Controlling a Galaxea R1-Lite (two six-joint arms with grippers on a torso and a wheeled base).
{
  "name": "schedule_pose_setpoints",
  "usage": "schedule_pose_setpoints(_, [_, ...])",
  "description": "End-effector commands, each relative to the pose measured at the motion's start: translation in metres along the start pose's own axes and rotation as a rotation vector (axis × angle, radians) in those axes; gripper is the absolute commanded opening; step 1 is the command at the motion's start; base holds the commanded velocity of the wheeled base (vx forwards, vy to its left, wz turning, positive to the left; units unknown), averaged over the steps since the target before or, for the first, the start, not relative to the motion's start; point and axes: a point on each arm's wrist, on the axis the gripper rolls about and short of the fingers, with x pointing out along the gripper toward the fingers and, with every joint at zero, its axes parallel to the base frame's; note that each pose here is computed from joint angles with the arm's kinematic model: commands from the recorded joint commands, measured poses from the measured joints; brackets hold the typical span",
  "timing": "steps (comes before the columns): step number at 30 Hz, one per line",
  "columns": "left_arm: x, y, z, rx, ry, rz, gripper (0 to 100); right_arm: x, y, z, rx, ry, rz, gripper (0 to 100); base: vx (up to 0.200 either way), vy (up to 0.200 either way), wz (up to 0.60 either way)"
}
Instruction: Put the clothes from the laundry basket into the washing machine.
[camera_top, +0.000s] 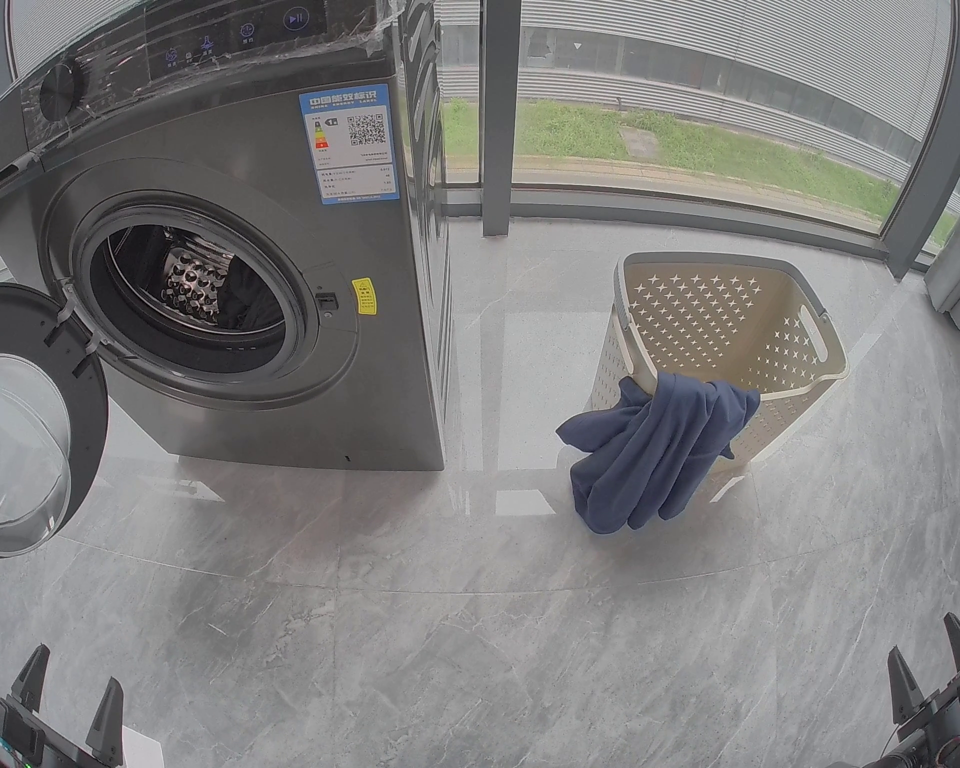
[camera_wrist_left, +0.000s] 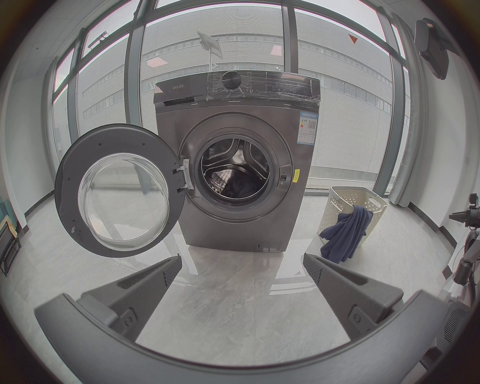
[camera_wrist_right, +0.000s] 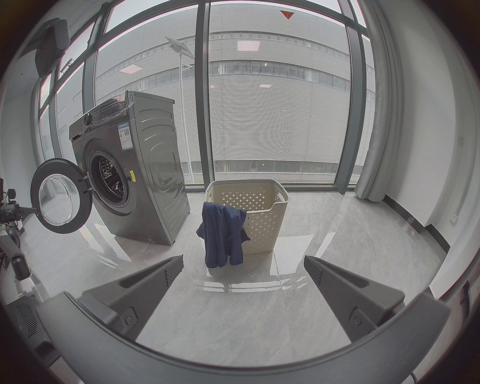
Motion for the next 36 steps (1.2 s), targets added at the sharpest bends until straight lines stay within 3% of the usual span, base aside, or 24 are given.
schedule_pose_setpoints(1, [0.0001,0.0002,-0.0049,0.001,0.003,0.001,100,0.0001,0.0000,-0.0048,0.000,0.001,0.000,100,0.000,-0.200,0.00])
schedule_pose_setpoints(8, [0.0001,0.0002,-0.0049,0.004,0.003,-0.001,100,0.0000,0.0000,-0.0050,0.002,0.001,0.002,100,0.000,-0.086,0.00])
schedule_pose_setpoints(16, [0.0001,0.0002,-0.0049,-0.001,0.003,-0.001,100,0.0001,0.0000,-0.0050,0.001,0.003,0.002,100,0.000,0.000,-0.45])
schedule_pose_setpoints(28, [0.0002,0.0002,-0.0053,0.001,0.004,0.001,100,0.0001,0.0000,-0.0050,0.001,0.003,0.002,100,0.200,0.000,0.00])
schedule_pose_setpoints(36, [0.0001,0.0002,-0.0049,0.001,0.003,-0.001,100,0.0001,0.0000,-0.0050,0.001,0.003,0.002,100,0.000,0.000,0.00])
